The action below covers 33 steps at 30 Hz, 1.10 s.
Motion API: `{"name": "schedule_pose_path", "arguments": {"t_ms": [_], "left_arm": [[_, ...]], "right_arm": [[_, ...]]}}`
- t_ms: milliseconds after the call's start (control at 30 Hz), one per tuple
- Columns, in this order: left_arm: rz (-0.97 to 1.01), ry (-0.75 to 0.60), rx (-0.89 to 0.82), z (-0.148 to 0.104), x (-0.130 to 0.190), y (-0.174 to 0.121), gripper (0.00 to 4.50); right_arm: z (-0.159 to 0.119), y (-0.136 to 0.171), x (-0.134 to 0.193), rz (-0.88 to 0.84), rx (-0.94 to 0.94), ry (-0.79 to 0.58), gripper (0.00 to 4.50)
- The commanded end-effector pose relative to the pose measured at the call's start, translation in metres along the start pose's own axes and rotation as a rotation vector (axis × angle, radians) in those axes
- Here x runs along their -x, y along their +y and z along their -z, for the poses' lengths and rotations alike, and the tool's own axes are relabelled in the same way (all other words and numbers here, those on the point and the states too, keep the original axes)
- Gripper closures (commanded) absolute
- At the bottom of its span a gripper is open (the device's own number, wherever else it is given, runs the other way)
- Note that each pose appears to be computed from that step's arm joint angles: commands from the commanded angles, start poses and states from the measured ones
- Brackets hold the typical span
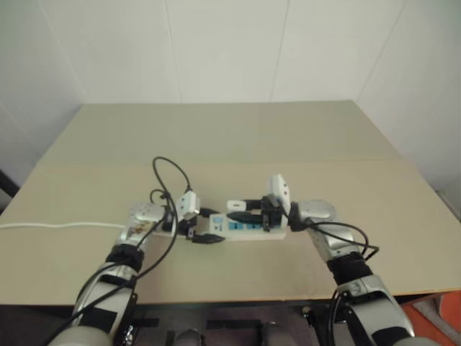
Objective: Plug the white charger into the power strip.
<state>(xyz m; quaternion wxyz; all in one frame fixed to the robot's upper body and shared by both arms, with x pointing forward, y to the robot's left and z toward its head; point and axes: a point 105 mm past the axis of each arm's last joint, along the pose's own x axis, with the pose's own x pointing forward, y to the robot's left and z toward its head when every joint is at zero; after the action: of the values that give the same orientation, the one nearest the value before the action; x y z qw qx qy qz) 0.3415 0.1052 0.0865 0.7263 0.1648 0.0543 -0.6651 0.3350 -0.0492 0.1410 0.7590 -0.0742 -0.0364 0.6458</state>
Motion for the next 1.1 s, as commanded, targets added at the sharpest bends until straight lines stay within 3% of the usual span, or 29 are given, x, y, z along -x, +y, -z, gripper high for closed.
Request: {"name": "schedule_pose_path", "arguments": {"t_ms": [33,1100], "left_arm": [[0.039,0.044,0.016,0.009,0.002,-0.007,1.22],[0.027,0.049,0.021,0.009,0.003,-0.009,1.22]], "right_arm": [[-0.014,-0.003,-0.005,-0.020,0.062,-0.034,3.37],[0.020,-0.015,0.003,-0.009,0.015,0.078,3.37]]}}
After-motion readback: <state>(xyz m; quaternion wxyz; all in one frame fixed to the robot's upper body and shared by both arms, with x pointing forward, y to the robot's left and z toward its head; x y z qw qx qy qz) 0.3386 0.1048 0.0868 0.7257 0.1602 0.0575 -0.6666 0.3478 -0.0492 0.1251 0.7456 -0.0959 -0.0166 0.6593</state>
